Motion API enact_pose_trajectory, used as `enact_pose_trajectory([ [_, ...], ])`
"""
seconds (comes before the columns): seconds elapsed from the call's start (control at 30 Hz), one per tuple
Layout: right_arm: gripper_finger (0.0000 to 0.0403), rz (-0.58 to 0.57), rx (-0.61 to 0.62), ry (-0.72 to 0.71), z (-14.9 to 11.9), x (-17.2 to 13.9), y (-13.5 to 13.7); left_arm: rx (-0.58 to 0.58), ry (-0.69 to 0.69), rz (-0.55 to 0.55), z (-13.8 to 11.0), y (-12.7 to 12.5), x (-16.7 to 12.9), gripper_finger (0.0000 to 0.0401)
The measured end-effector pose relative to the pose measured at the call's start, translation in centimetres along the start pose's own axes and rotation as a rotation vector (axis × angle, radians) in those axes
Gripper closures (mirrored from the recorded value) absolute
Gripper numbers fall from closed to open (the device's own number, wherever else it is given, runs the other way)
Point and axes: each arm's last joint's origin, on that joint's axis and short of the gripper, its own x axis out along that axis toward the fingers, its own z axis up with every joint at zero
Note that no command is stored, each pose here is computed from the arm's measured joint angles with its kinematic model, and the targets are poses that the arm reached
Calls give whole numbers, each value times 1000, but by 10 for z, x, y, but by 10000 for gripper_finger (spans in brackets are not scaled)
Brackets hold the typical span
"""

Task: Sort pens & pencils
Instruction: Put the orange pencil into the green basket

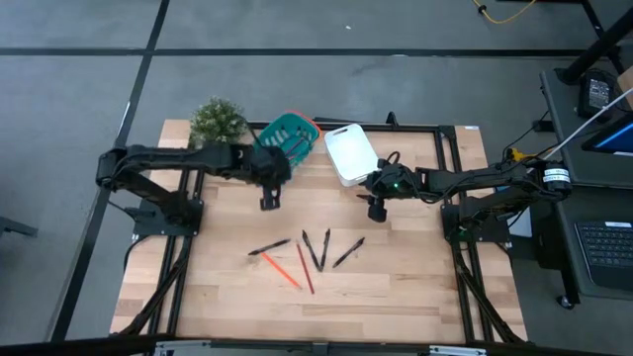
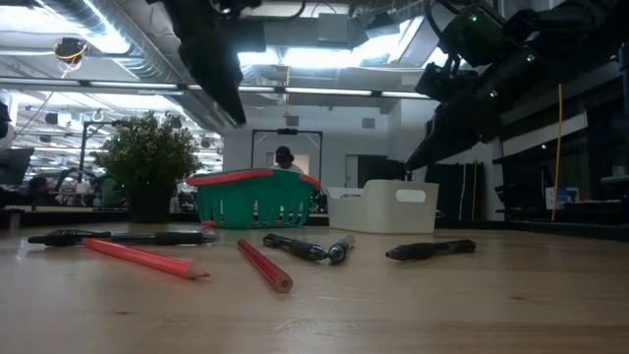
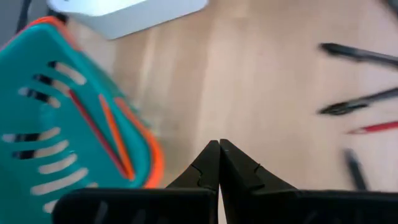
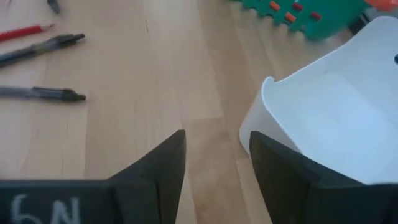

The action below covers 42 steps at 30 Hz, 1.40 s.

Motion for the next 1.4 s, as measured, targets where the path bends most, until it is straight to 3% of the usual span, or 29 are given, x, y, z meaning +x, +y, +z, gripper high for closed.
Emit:
enact_pose_trajectory([
  [0.27, 223, 0, 160, -1, 0, 0, 0, 99, -18, -69, 3, -46, -2, 397],
  [0.43, 223, 5, 224, -9, 1, 0, 1, 122, -14, -87, 2, -73, 2, 363],
  [0.7, 223, 40, 202, -10, 2, -1, 12, 216, 123, -122, -14, -120, 16, 309],
  [1.0, 223, 65, 182, -19, 3, -3, 20, 284, 144, -161, -26, -158, 19, 307],
  [1.4, 223, 66, 191, -28, 4, -2, 20, 316, 164, -260, -30, -188, 48, 307],
])
